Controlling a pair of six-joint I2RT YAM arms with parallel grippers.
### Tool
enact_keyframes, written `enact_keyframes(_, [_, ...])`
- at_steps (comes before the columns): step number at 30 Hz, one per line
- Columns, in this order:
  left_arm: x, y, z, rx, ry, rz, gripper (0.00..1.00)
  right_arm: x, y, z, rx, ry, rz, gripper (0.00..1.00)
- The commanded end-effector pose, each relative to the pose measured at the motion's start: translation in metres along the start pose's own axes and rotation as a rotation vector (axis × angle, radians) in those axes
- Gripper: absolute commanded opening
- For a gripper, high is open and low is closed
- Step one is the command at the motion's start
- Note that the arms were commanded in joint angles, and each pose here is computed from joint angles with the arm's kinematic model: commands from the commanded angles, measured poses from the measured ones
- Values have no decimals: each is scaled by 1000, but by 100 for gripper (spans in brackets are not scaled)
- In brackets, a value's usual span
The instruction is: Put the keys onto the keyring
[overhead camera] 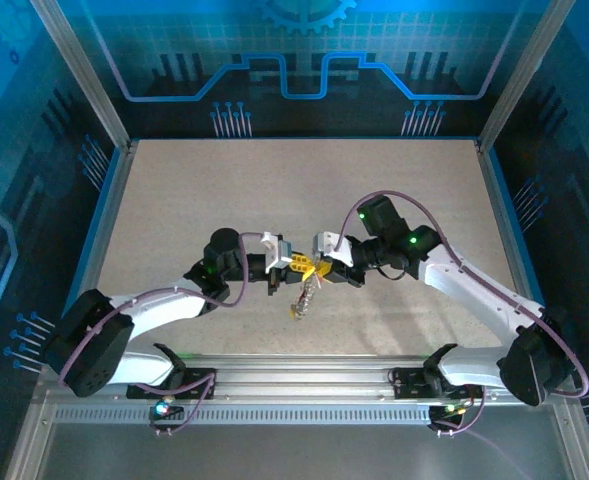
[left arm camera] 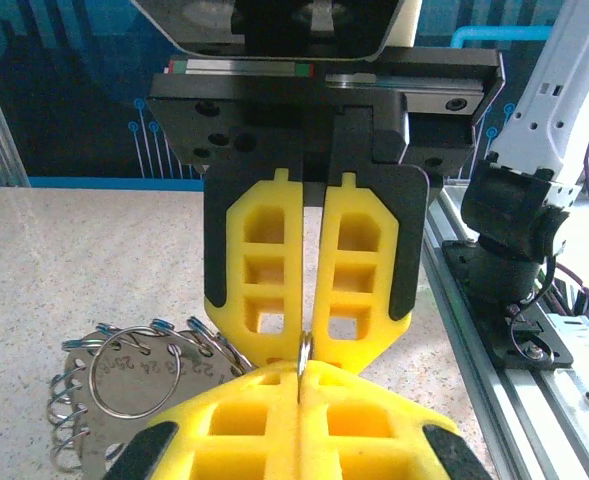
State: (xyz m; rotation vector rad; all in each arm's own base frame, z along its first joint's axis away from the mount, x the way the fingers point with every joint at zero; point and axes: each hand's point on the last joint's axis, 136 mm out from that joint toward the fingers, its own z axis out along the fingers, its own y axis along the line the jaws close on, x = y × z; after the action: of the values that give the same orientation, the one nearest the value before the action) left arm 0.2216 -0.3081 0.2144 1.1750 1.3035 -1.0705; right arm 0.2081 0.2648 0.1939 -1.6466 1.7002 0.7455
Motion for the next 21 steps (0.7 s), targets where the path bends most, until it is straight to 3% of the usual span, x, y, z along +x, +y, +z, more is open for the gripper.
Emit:
enact_keyframes(1, [-13, -9, 6, 29, -55, 55, 0, -30, 6, -7, -28, -136, -43, 15])
enact_keyframes(8, [-12, -8, 5, 10, -55, 64, 0, -31, 5, -13, -29, -169, -25, 18])
enact_keyframes(16, [-12, -6, 3, -13, -64, 63, 0, -29, 5, -11, -39, -159, -21, 3])
enact_keyframes(21, [1, -8, -1, -25, 13, 55, 14, -23, 3, -10, -22, -115, -21, 0])
